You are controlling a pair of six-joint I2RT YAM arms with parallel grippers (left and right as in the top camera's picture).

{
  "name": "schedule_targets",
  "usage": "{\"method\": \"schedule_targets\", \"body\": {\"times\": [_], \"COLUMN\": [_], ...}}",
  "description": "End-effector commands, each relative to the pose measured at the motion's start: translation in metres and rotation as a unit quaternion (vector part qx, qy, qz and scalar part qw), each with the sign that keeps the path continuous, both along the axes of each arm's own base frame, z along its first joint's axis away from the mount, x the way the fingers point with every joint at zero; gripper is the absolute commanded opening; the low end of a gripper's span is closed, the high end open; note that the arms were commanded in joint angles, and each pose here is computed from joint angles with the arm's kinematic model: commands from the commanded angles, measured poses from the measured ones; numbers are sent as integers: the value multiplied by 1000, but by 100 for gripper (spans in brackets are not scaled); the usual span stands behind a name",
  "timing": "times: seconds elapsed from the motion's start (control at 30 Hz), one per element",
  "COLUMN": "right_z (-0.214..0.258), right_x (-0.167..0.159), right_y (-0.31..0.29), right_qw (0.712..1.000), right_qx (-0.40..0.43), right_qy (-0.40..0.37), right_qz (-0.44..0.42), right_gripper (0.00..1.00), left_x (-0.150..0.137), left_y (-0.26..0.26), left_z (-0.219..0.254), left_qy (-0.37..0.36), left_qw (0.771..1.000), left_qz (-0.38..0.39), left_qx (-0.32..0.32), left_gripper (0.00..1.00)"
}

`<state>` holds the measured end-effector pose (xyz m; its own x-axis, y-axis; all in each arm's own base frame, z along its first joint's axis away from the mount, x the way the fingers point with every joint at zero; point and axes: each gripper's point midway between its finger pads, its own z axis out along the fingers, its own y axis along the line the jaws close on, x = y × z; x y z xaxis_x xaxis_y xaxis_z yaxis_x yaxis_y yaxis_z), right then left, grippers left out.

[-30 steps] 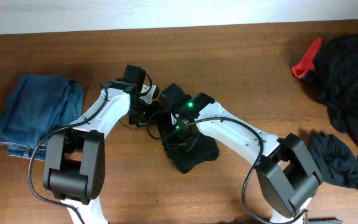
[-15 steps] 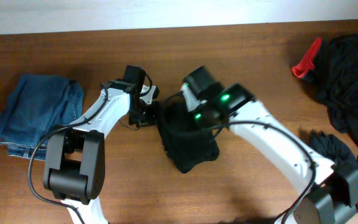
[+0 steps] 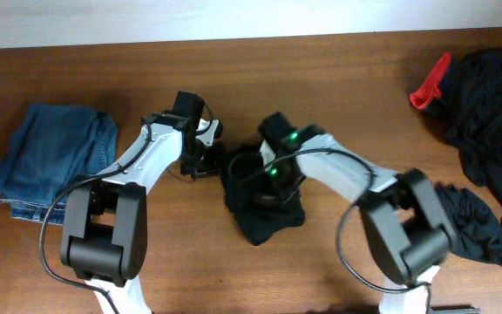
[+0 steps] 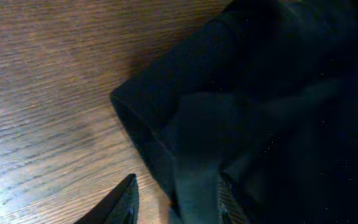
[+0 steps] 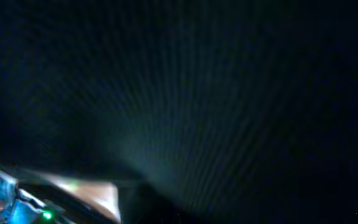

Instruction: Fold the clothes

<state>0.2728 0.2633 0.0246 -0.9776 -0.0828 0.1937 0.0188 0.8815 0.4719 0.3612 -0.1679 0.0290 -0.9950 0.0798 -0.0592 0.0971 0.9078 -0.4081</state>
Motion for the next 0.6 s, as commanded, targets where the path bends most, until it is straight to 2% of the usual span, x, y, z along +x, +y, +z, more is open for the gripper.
{"method": "schedule_targets", "body": {"times": [0.0, 0.13, 0.3, 0.43, 0.57], "right_z": [-14, -17, 5, 26, 46], "right_x": [-22, -23, -15, -10, -5], "right_y": [16, 15, 16, 15, 14], "right_qw": [997, 998, 999, 996, 993], "right_qx": [15, 14, 44, 58, 66], "right_qy": [65, 61, 6, -45, -81], "right_qz": [-30, -27, 18, 50, 57], "right_gripper": [4, 4, 4, 4, 4], "left_x": [-2, -3, 2, 16, 37], "left_y": [1, 1, 0, 1, 3], "left_z": [4, 5, 16, 52, 112], "left_qy": [-8, -6, -19, -57, -133], "left_qw": [1000, 1000, 1000, 998, 991], "left_qz": [-7, -7, -7, -11, -11], "left_qx": [1, -1, -4, -12, -27], "left_gripper": [41, 41, 41, 40, 41]}}
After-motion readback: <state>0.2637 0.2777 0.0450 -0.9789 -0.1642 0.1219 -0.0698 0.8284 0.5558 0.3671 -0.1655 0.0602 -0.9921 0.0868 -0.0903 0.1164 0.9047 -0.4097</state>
